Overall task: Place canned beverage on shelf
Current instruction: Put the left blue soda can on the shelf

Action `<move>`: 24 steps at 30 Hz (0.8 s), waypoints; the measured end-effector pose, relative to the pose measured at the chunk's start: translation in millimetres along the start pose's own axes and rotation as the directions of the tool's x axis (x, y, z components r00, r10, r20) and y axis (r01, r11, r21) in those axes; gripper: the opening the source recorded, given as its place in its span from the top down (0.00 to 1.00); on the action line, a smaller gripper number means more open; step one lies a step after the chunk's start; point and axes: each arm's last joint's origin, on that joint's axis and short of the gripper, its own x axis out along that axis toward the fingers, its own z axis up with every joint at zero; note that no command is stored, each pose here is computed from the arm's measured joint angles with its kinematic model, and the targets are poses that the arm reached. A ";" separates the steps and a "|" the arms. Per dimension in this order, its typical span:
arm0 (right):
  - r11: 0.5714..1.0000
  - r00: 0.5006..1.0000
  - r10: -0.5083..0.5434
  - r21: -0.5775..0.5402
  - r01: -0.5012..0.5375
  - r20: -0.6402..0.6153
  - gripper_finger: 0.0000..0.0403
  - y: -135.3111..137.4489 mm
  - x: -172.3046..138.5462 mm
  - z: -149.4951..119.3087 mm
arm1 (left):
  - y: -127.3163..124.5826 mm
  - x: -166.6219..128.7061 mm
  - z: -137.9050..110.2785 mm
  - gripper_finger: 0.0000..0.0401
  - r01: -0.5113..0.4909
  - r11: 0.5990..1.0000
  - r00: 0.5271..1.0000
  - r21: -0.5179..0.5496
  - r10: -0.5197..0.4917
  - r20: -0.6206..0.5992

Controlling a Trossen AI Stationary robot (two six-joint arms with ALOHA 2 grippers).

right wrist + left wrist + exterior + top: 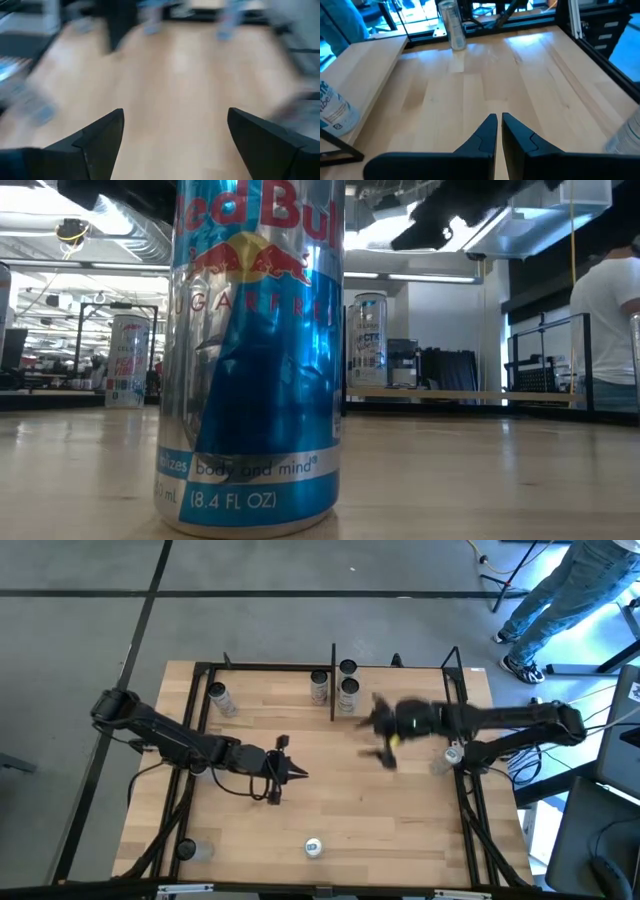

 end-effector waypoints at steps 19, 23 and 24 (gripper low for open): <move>0.983 0.986 0.154 -0.105 -0.148 0.058 0.16 116.5 71.2 -90.3 | -9.9 0.5 6.7 0.69 0.111 0.991 0.992 -0.068 -0.107 0.068; 0.981 0.981 0.170 -0.107 -0.160 0.089 0.16 121.3 77.8 -91.6 | -22.3 -2.8 14.4 0.56 0.192 0.980 0.978 -0.059 -0.186 0.094; 0.980 0.980 0.175 -0.108 -0.165 0.093 0.16 121.5 78.6 -91.7 | -24.9 -3.5 15.6 0.54 0.200 0.978 0.976 -0.052 -0.195 0.097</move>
